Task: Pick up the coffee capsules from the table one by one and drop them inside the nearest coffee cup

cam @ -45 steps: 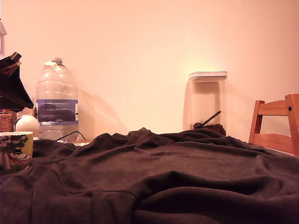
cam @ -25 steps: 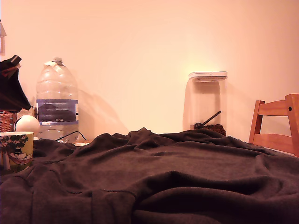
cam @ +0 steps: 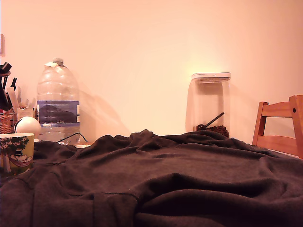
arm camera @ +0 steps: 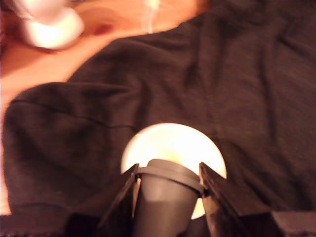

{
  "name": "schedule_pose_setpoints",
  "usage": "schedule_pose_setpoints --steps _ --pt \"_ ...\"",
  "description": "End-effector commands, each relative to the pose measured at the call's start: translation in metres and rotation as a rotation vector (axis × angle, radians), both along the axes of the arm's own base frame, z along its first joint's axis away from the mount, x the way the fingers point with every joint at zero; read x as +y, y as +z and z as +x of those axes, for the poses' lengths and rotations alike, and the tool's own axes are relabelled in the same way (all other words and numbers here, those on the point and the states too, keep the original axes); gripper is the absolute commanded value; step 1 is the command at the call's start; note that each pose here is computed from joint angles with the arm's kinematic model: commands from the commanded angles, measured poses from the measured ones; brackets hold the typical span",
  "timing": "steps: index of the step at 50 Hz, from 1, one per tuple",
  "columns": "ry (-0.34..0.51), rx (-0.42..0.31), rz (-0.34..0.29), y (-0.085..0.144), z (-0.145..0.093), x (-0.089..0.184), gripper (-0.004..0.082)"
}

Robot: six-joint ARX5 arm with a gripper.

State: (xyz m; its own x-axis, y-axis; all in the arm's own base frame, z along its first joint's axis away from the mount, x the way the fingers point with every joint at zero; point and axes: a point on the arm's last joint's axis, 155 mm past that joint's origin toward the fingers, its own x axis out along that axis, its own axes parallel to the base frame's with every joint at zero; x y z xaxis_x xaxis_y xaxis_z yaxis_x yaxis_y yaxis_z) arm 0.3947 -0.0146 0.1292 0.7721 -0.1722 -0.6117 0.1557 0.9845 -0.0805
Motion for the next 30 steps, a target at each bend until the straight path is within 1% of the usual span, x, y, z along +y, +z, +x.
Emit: schedule_pose_setpoints --steps 1,8,16,22,30 --pt "0.002 0.018 -0.008 -0.009 -0.003 -0.002 0.0269" --pt "-0.001 0.014 -0.008 -0.008 -0.003 -0.002 0.0269" --pt "-0.004 0.037 -0.011 -0.015 -0.003 -0.004 0.0269" --pt "-0.006 0.086 -0.021 -0.026 0.0 -0.007 0.0269" --pt "-0.013 0.138 -0.007 -0.033 0.011 -0.013 0.0269"
